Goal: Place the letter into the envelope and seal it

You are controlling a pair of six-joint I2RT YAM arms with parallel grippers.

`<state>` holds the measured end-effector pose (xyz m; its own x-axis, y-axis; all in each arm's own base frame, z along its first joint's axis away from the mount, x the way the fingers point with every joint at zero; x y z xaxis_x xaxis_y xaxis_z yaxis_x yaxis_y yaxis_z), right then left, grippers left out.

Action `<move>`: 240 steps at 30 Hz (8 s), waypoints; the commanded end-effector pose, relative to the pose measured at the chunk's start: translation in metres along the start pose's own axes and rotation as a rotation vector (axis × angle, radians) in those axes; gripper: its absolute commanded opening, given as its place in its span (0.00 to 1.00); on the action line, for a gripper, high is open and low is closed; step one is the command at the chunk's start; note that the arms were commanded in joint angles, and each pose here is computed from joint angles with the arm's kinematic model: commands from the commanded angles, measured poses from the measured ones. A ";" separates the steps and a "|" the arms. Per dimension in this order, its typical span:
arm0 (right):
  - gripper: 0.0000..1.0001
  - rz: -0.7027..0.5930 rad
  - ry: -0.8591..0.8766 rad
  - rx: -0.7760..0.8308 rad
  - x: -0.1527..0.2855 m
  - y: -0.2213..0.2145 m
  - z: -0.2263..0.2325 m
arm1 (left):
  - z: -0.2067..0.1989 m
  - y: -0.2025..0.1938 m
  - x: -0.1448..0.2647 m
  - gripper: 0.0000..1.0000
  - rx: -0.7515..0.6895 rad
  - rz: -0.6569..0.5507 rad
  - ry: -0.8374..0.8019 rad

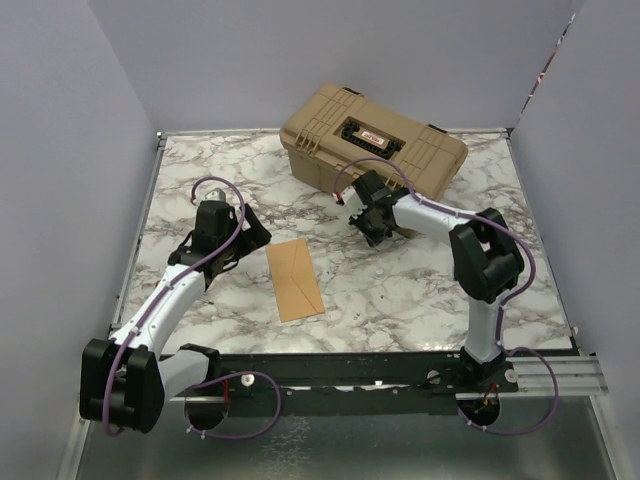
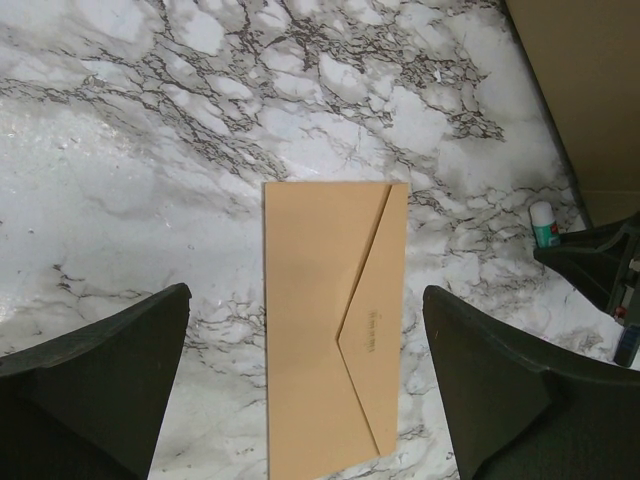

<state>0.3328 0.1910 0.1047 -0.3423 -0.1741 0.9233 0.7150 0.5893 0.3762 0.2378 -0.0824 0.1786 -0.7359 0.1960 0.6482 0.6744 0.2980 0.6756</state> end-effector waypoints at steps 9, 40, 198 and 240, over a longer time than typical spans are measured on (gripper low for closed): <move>0.04 -0.459 0.294 -0.110 0.100 0.053 0.028 | -0.040 0.050 0.040 0.99 -0.124 -0.135 -0.287; 0.04 -0.811 1.253 -0.211 0.248 0.070 0.091 | -0.145 0.083 0.121 0.60 -0.164 -0.390 -1.098; 0.01 -1.004 0.360 -0.177 0.205 0.118 0.076 | -0.129 0.103 0.085 0.00 0.238 -0.488 -0.639; 0.49 -0.884 1.491 -0.090 0.282 0.054 0.129 | -0.151 0.090 0.186 0.00 -0.333 -0.612 -1.281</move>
<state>0.1994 0.2755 0.3694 0.0943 -0.9585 -0.2690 0.6931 -0.1307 0.7089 0.1802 -0.1615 0.3935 -0.4031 0.8521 -0.3337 0.1430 0.4188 0.8967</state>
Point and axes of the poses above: each gripper's point midway between its finger pads, its own x axis back along the fingers, its own z axis along the line the jaws close on, y = z × x, the point moved 9 cm from there along x, back along the fingers, and after that the axes turned 12 degrees about -x, right-handed, at the moved point
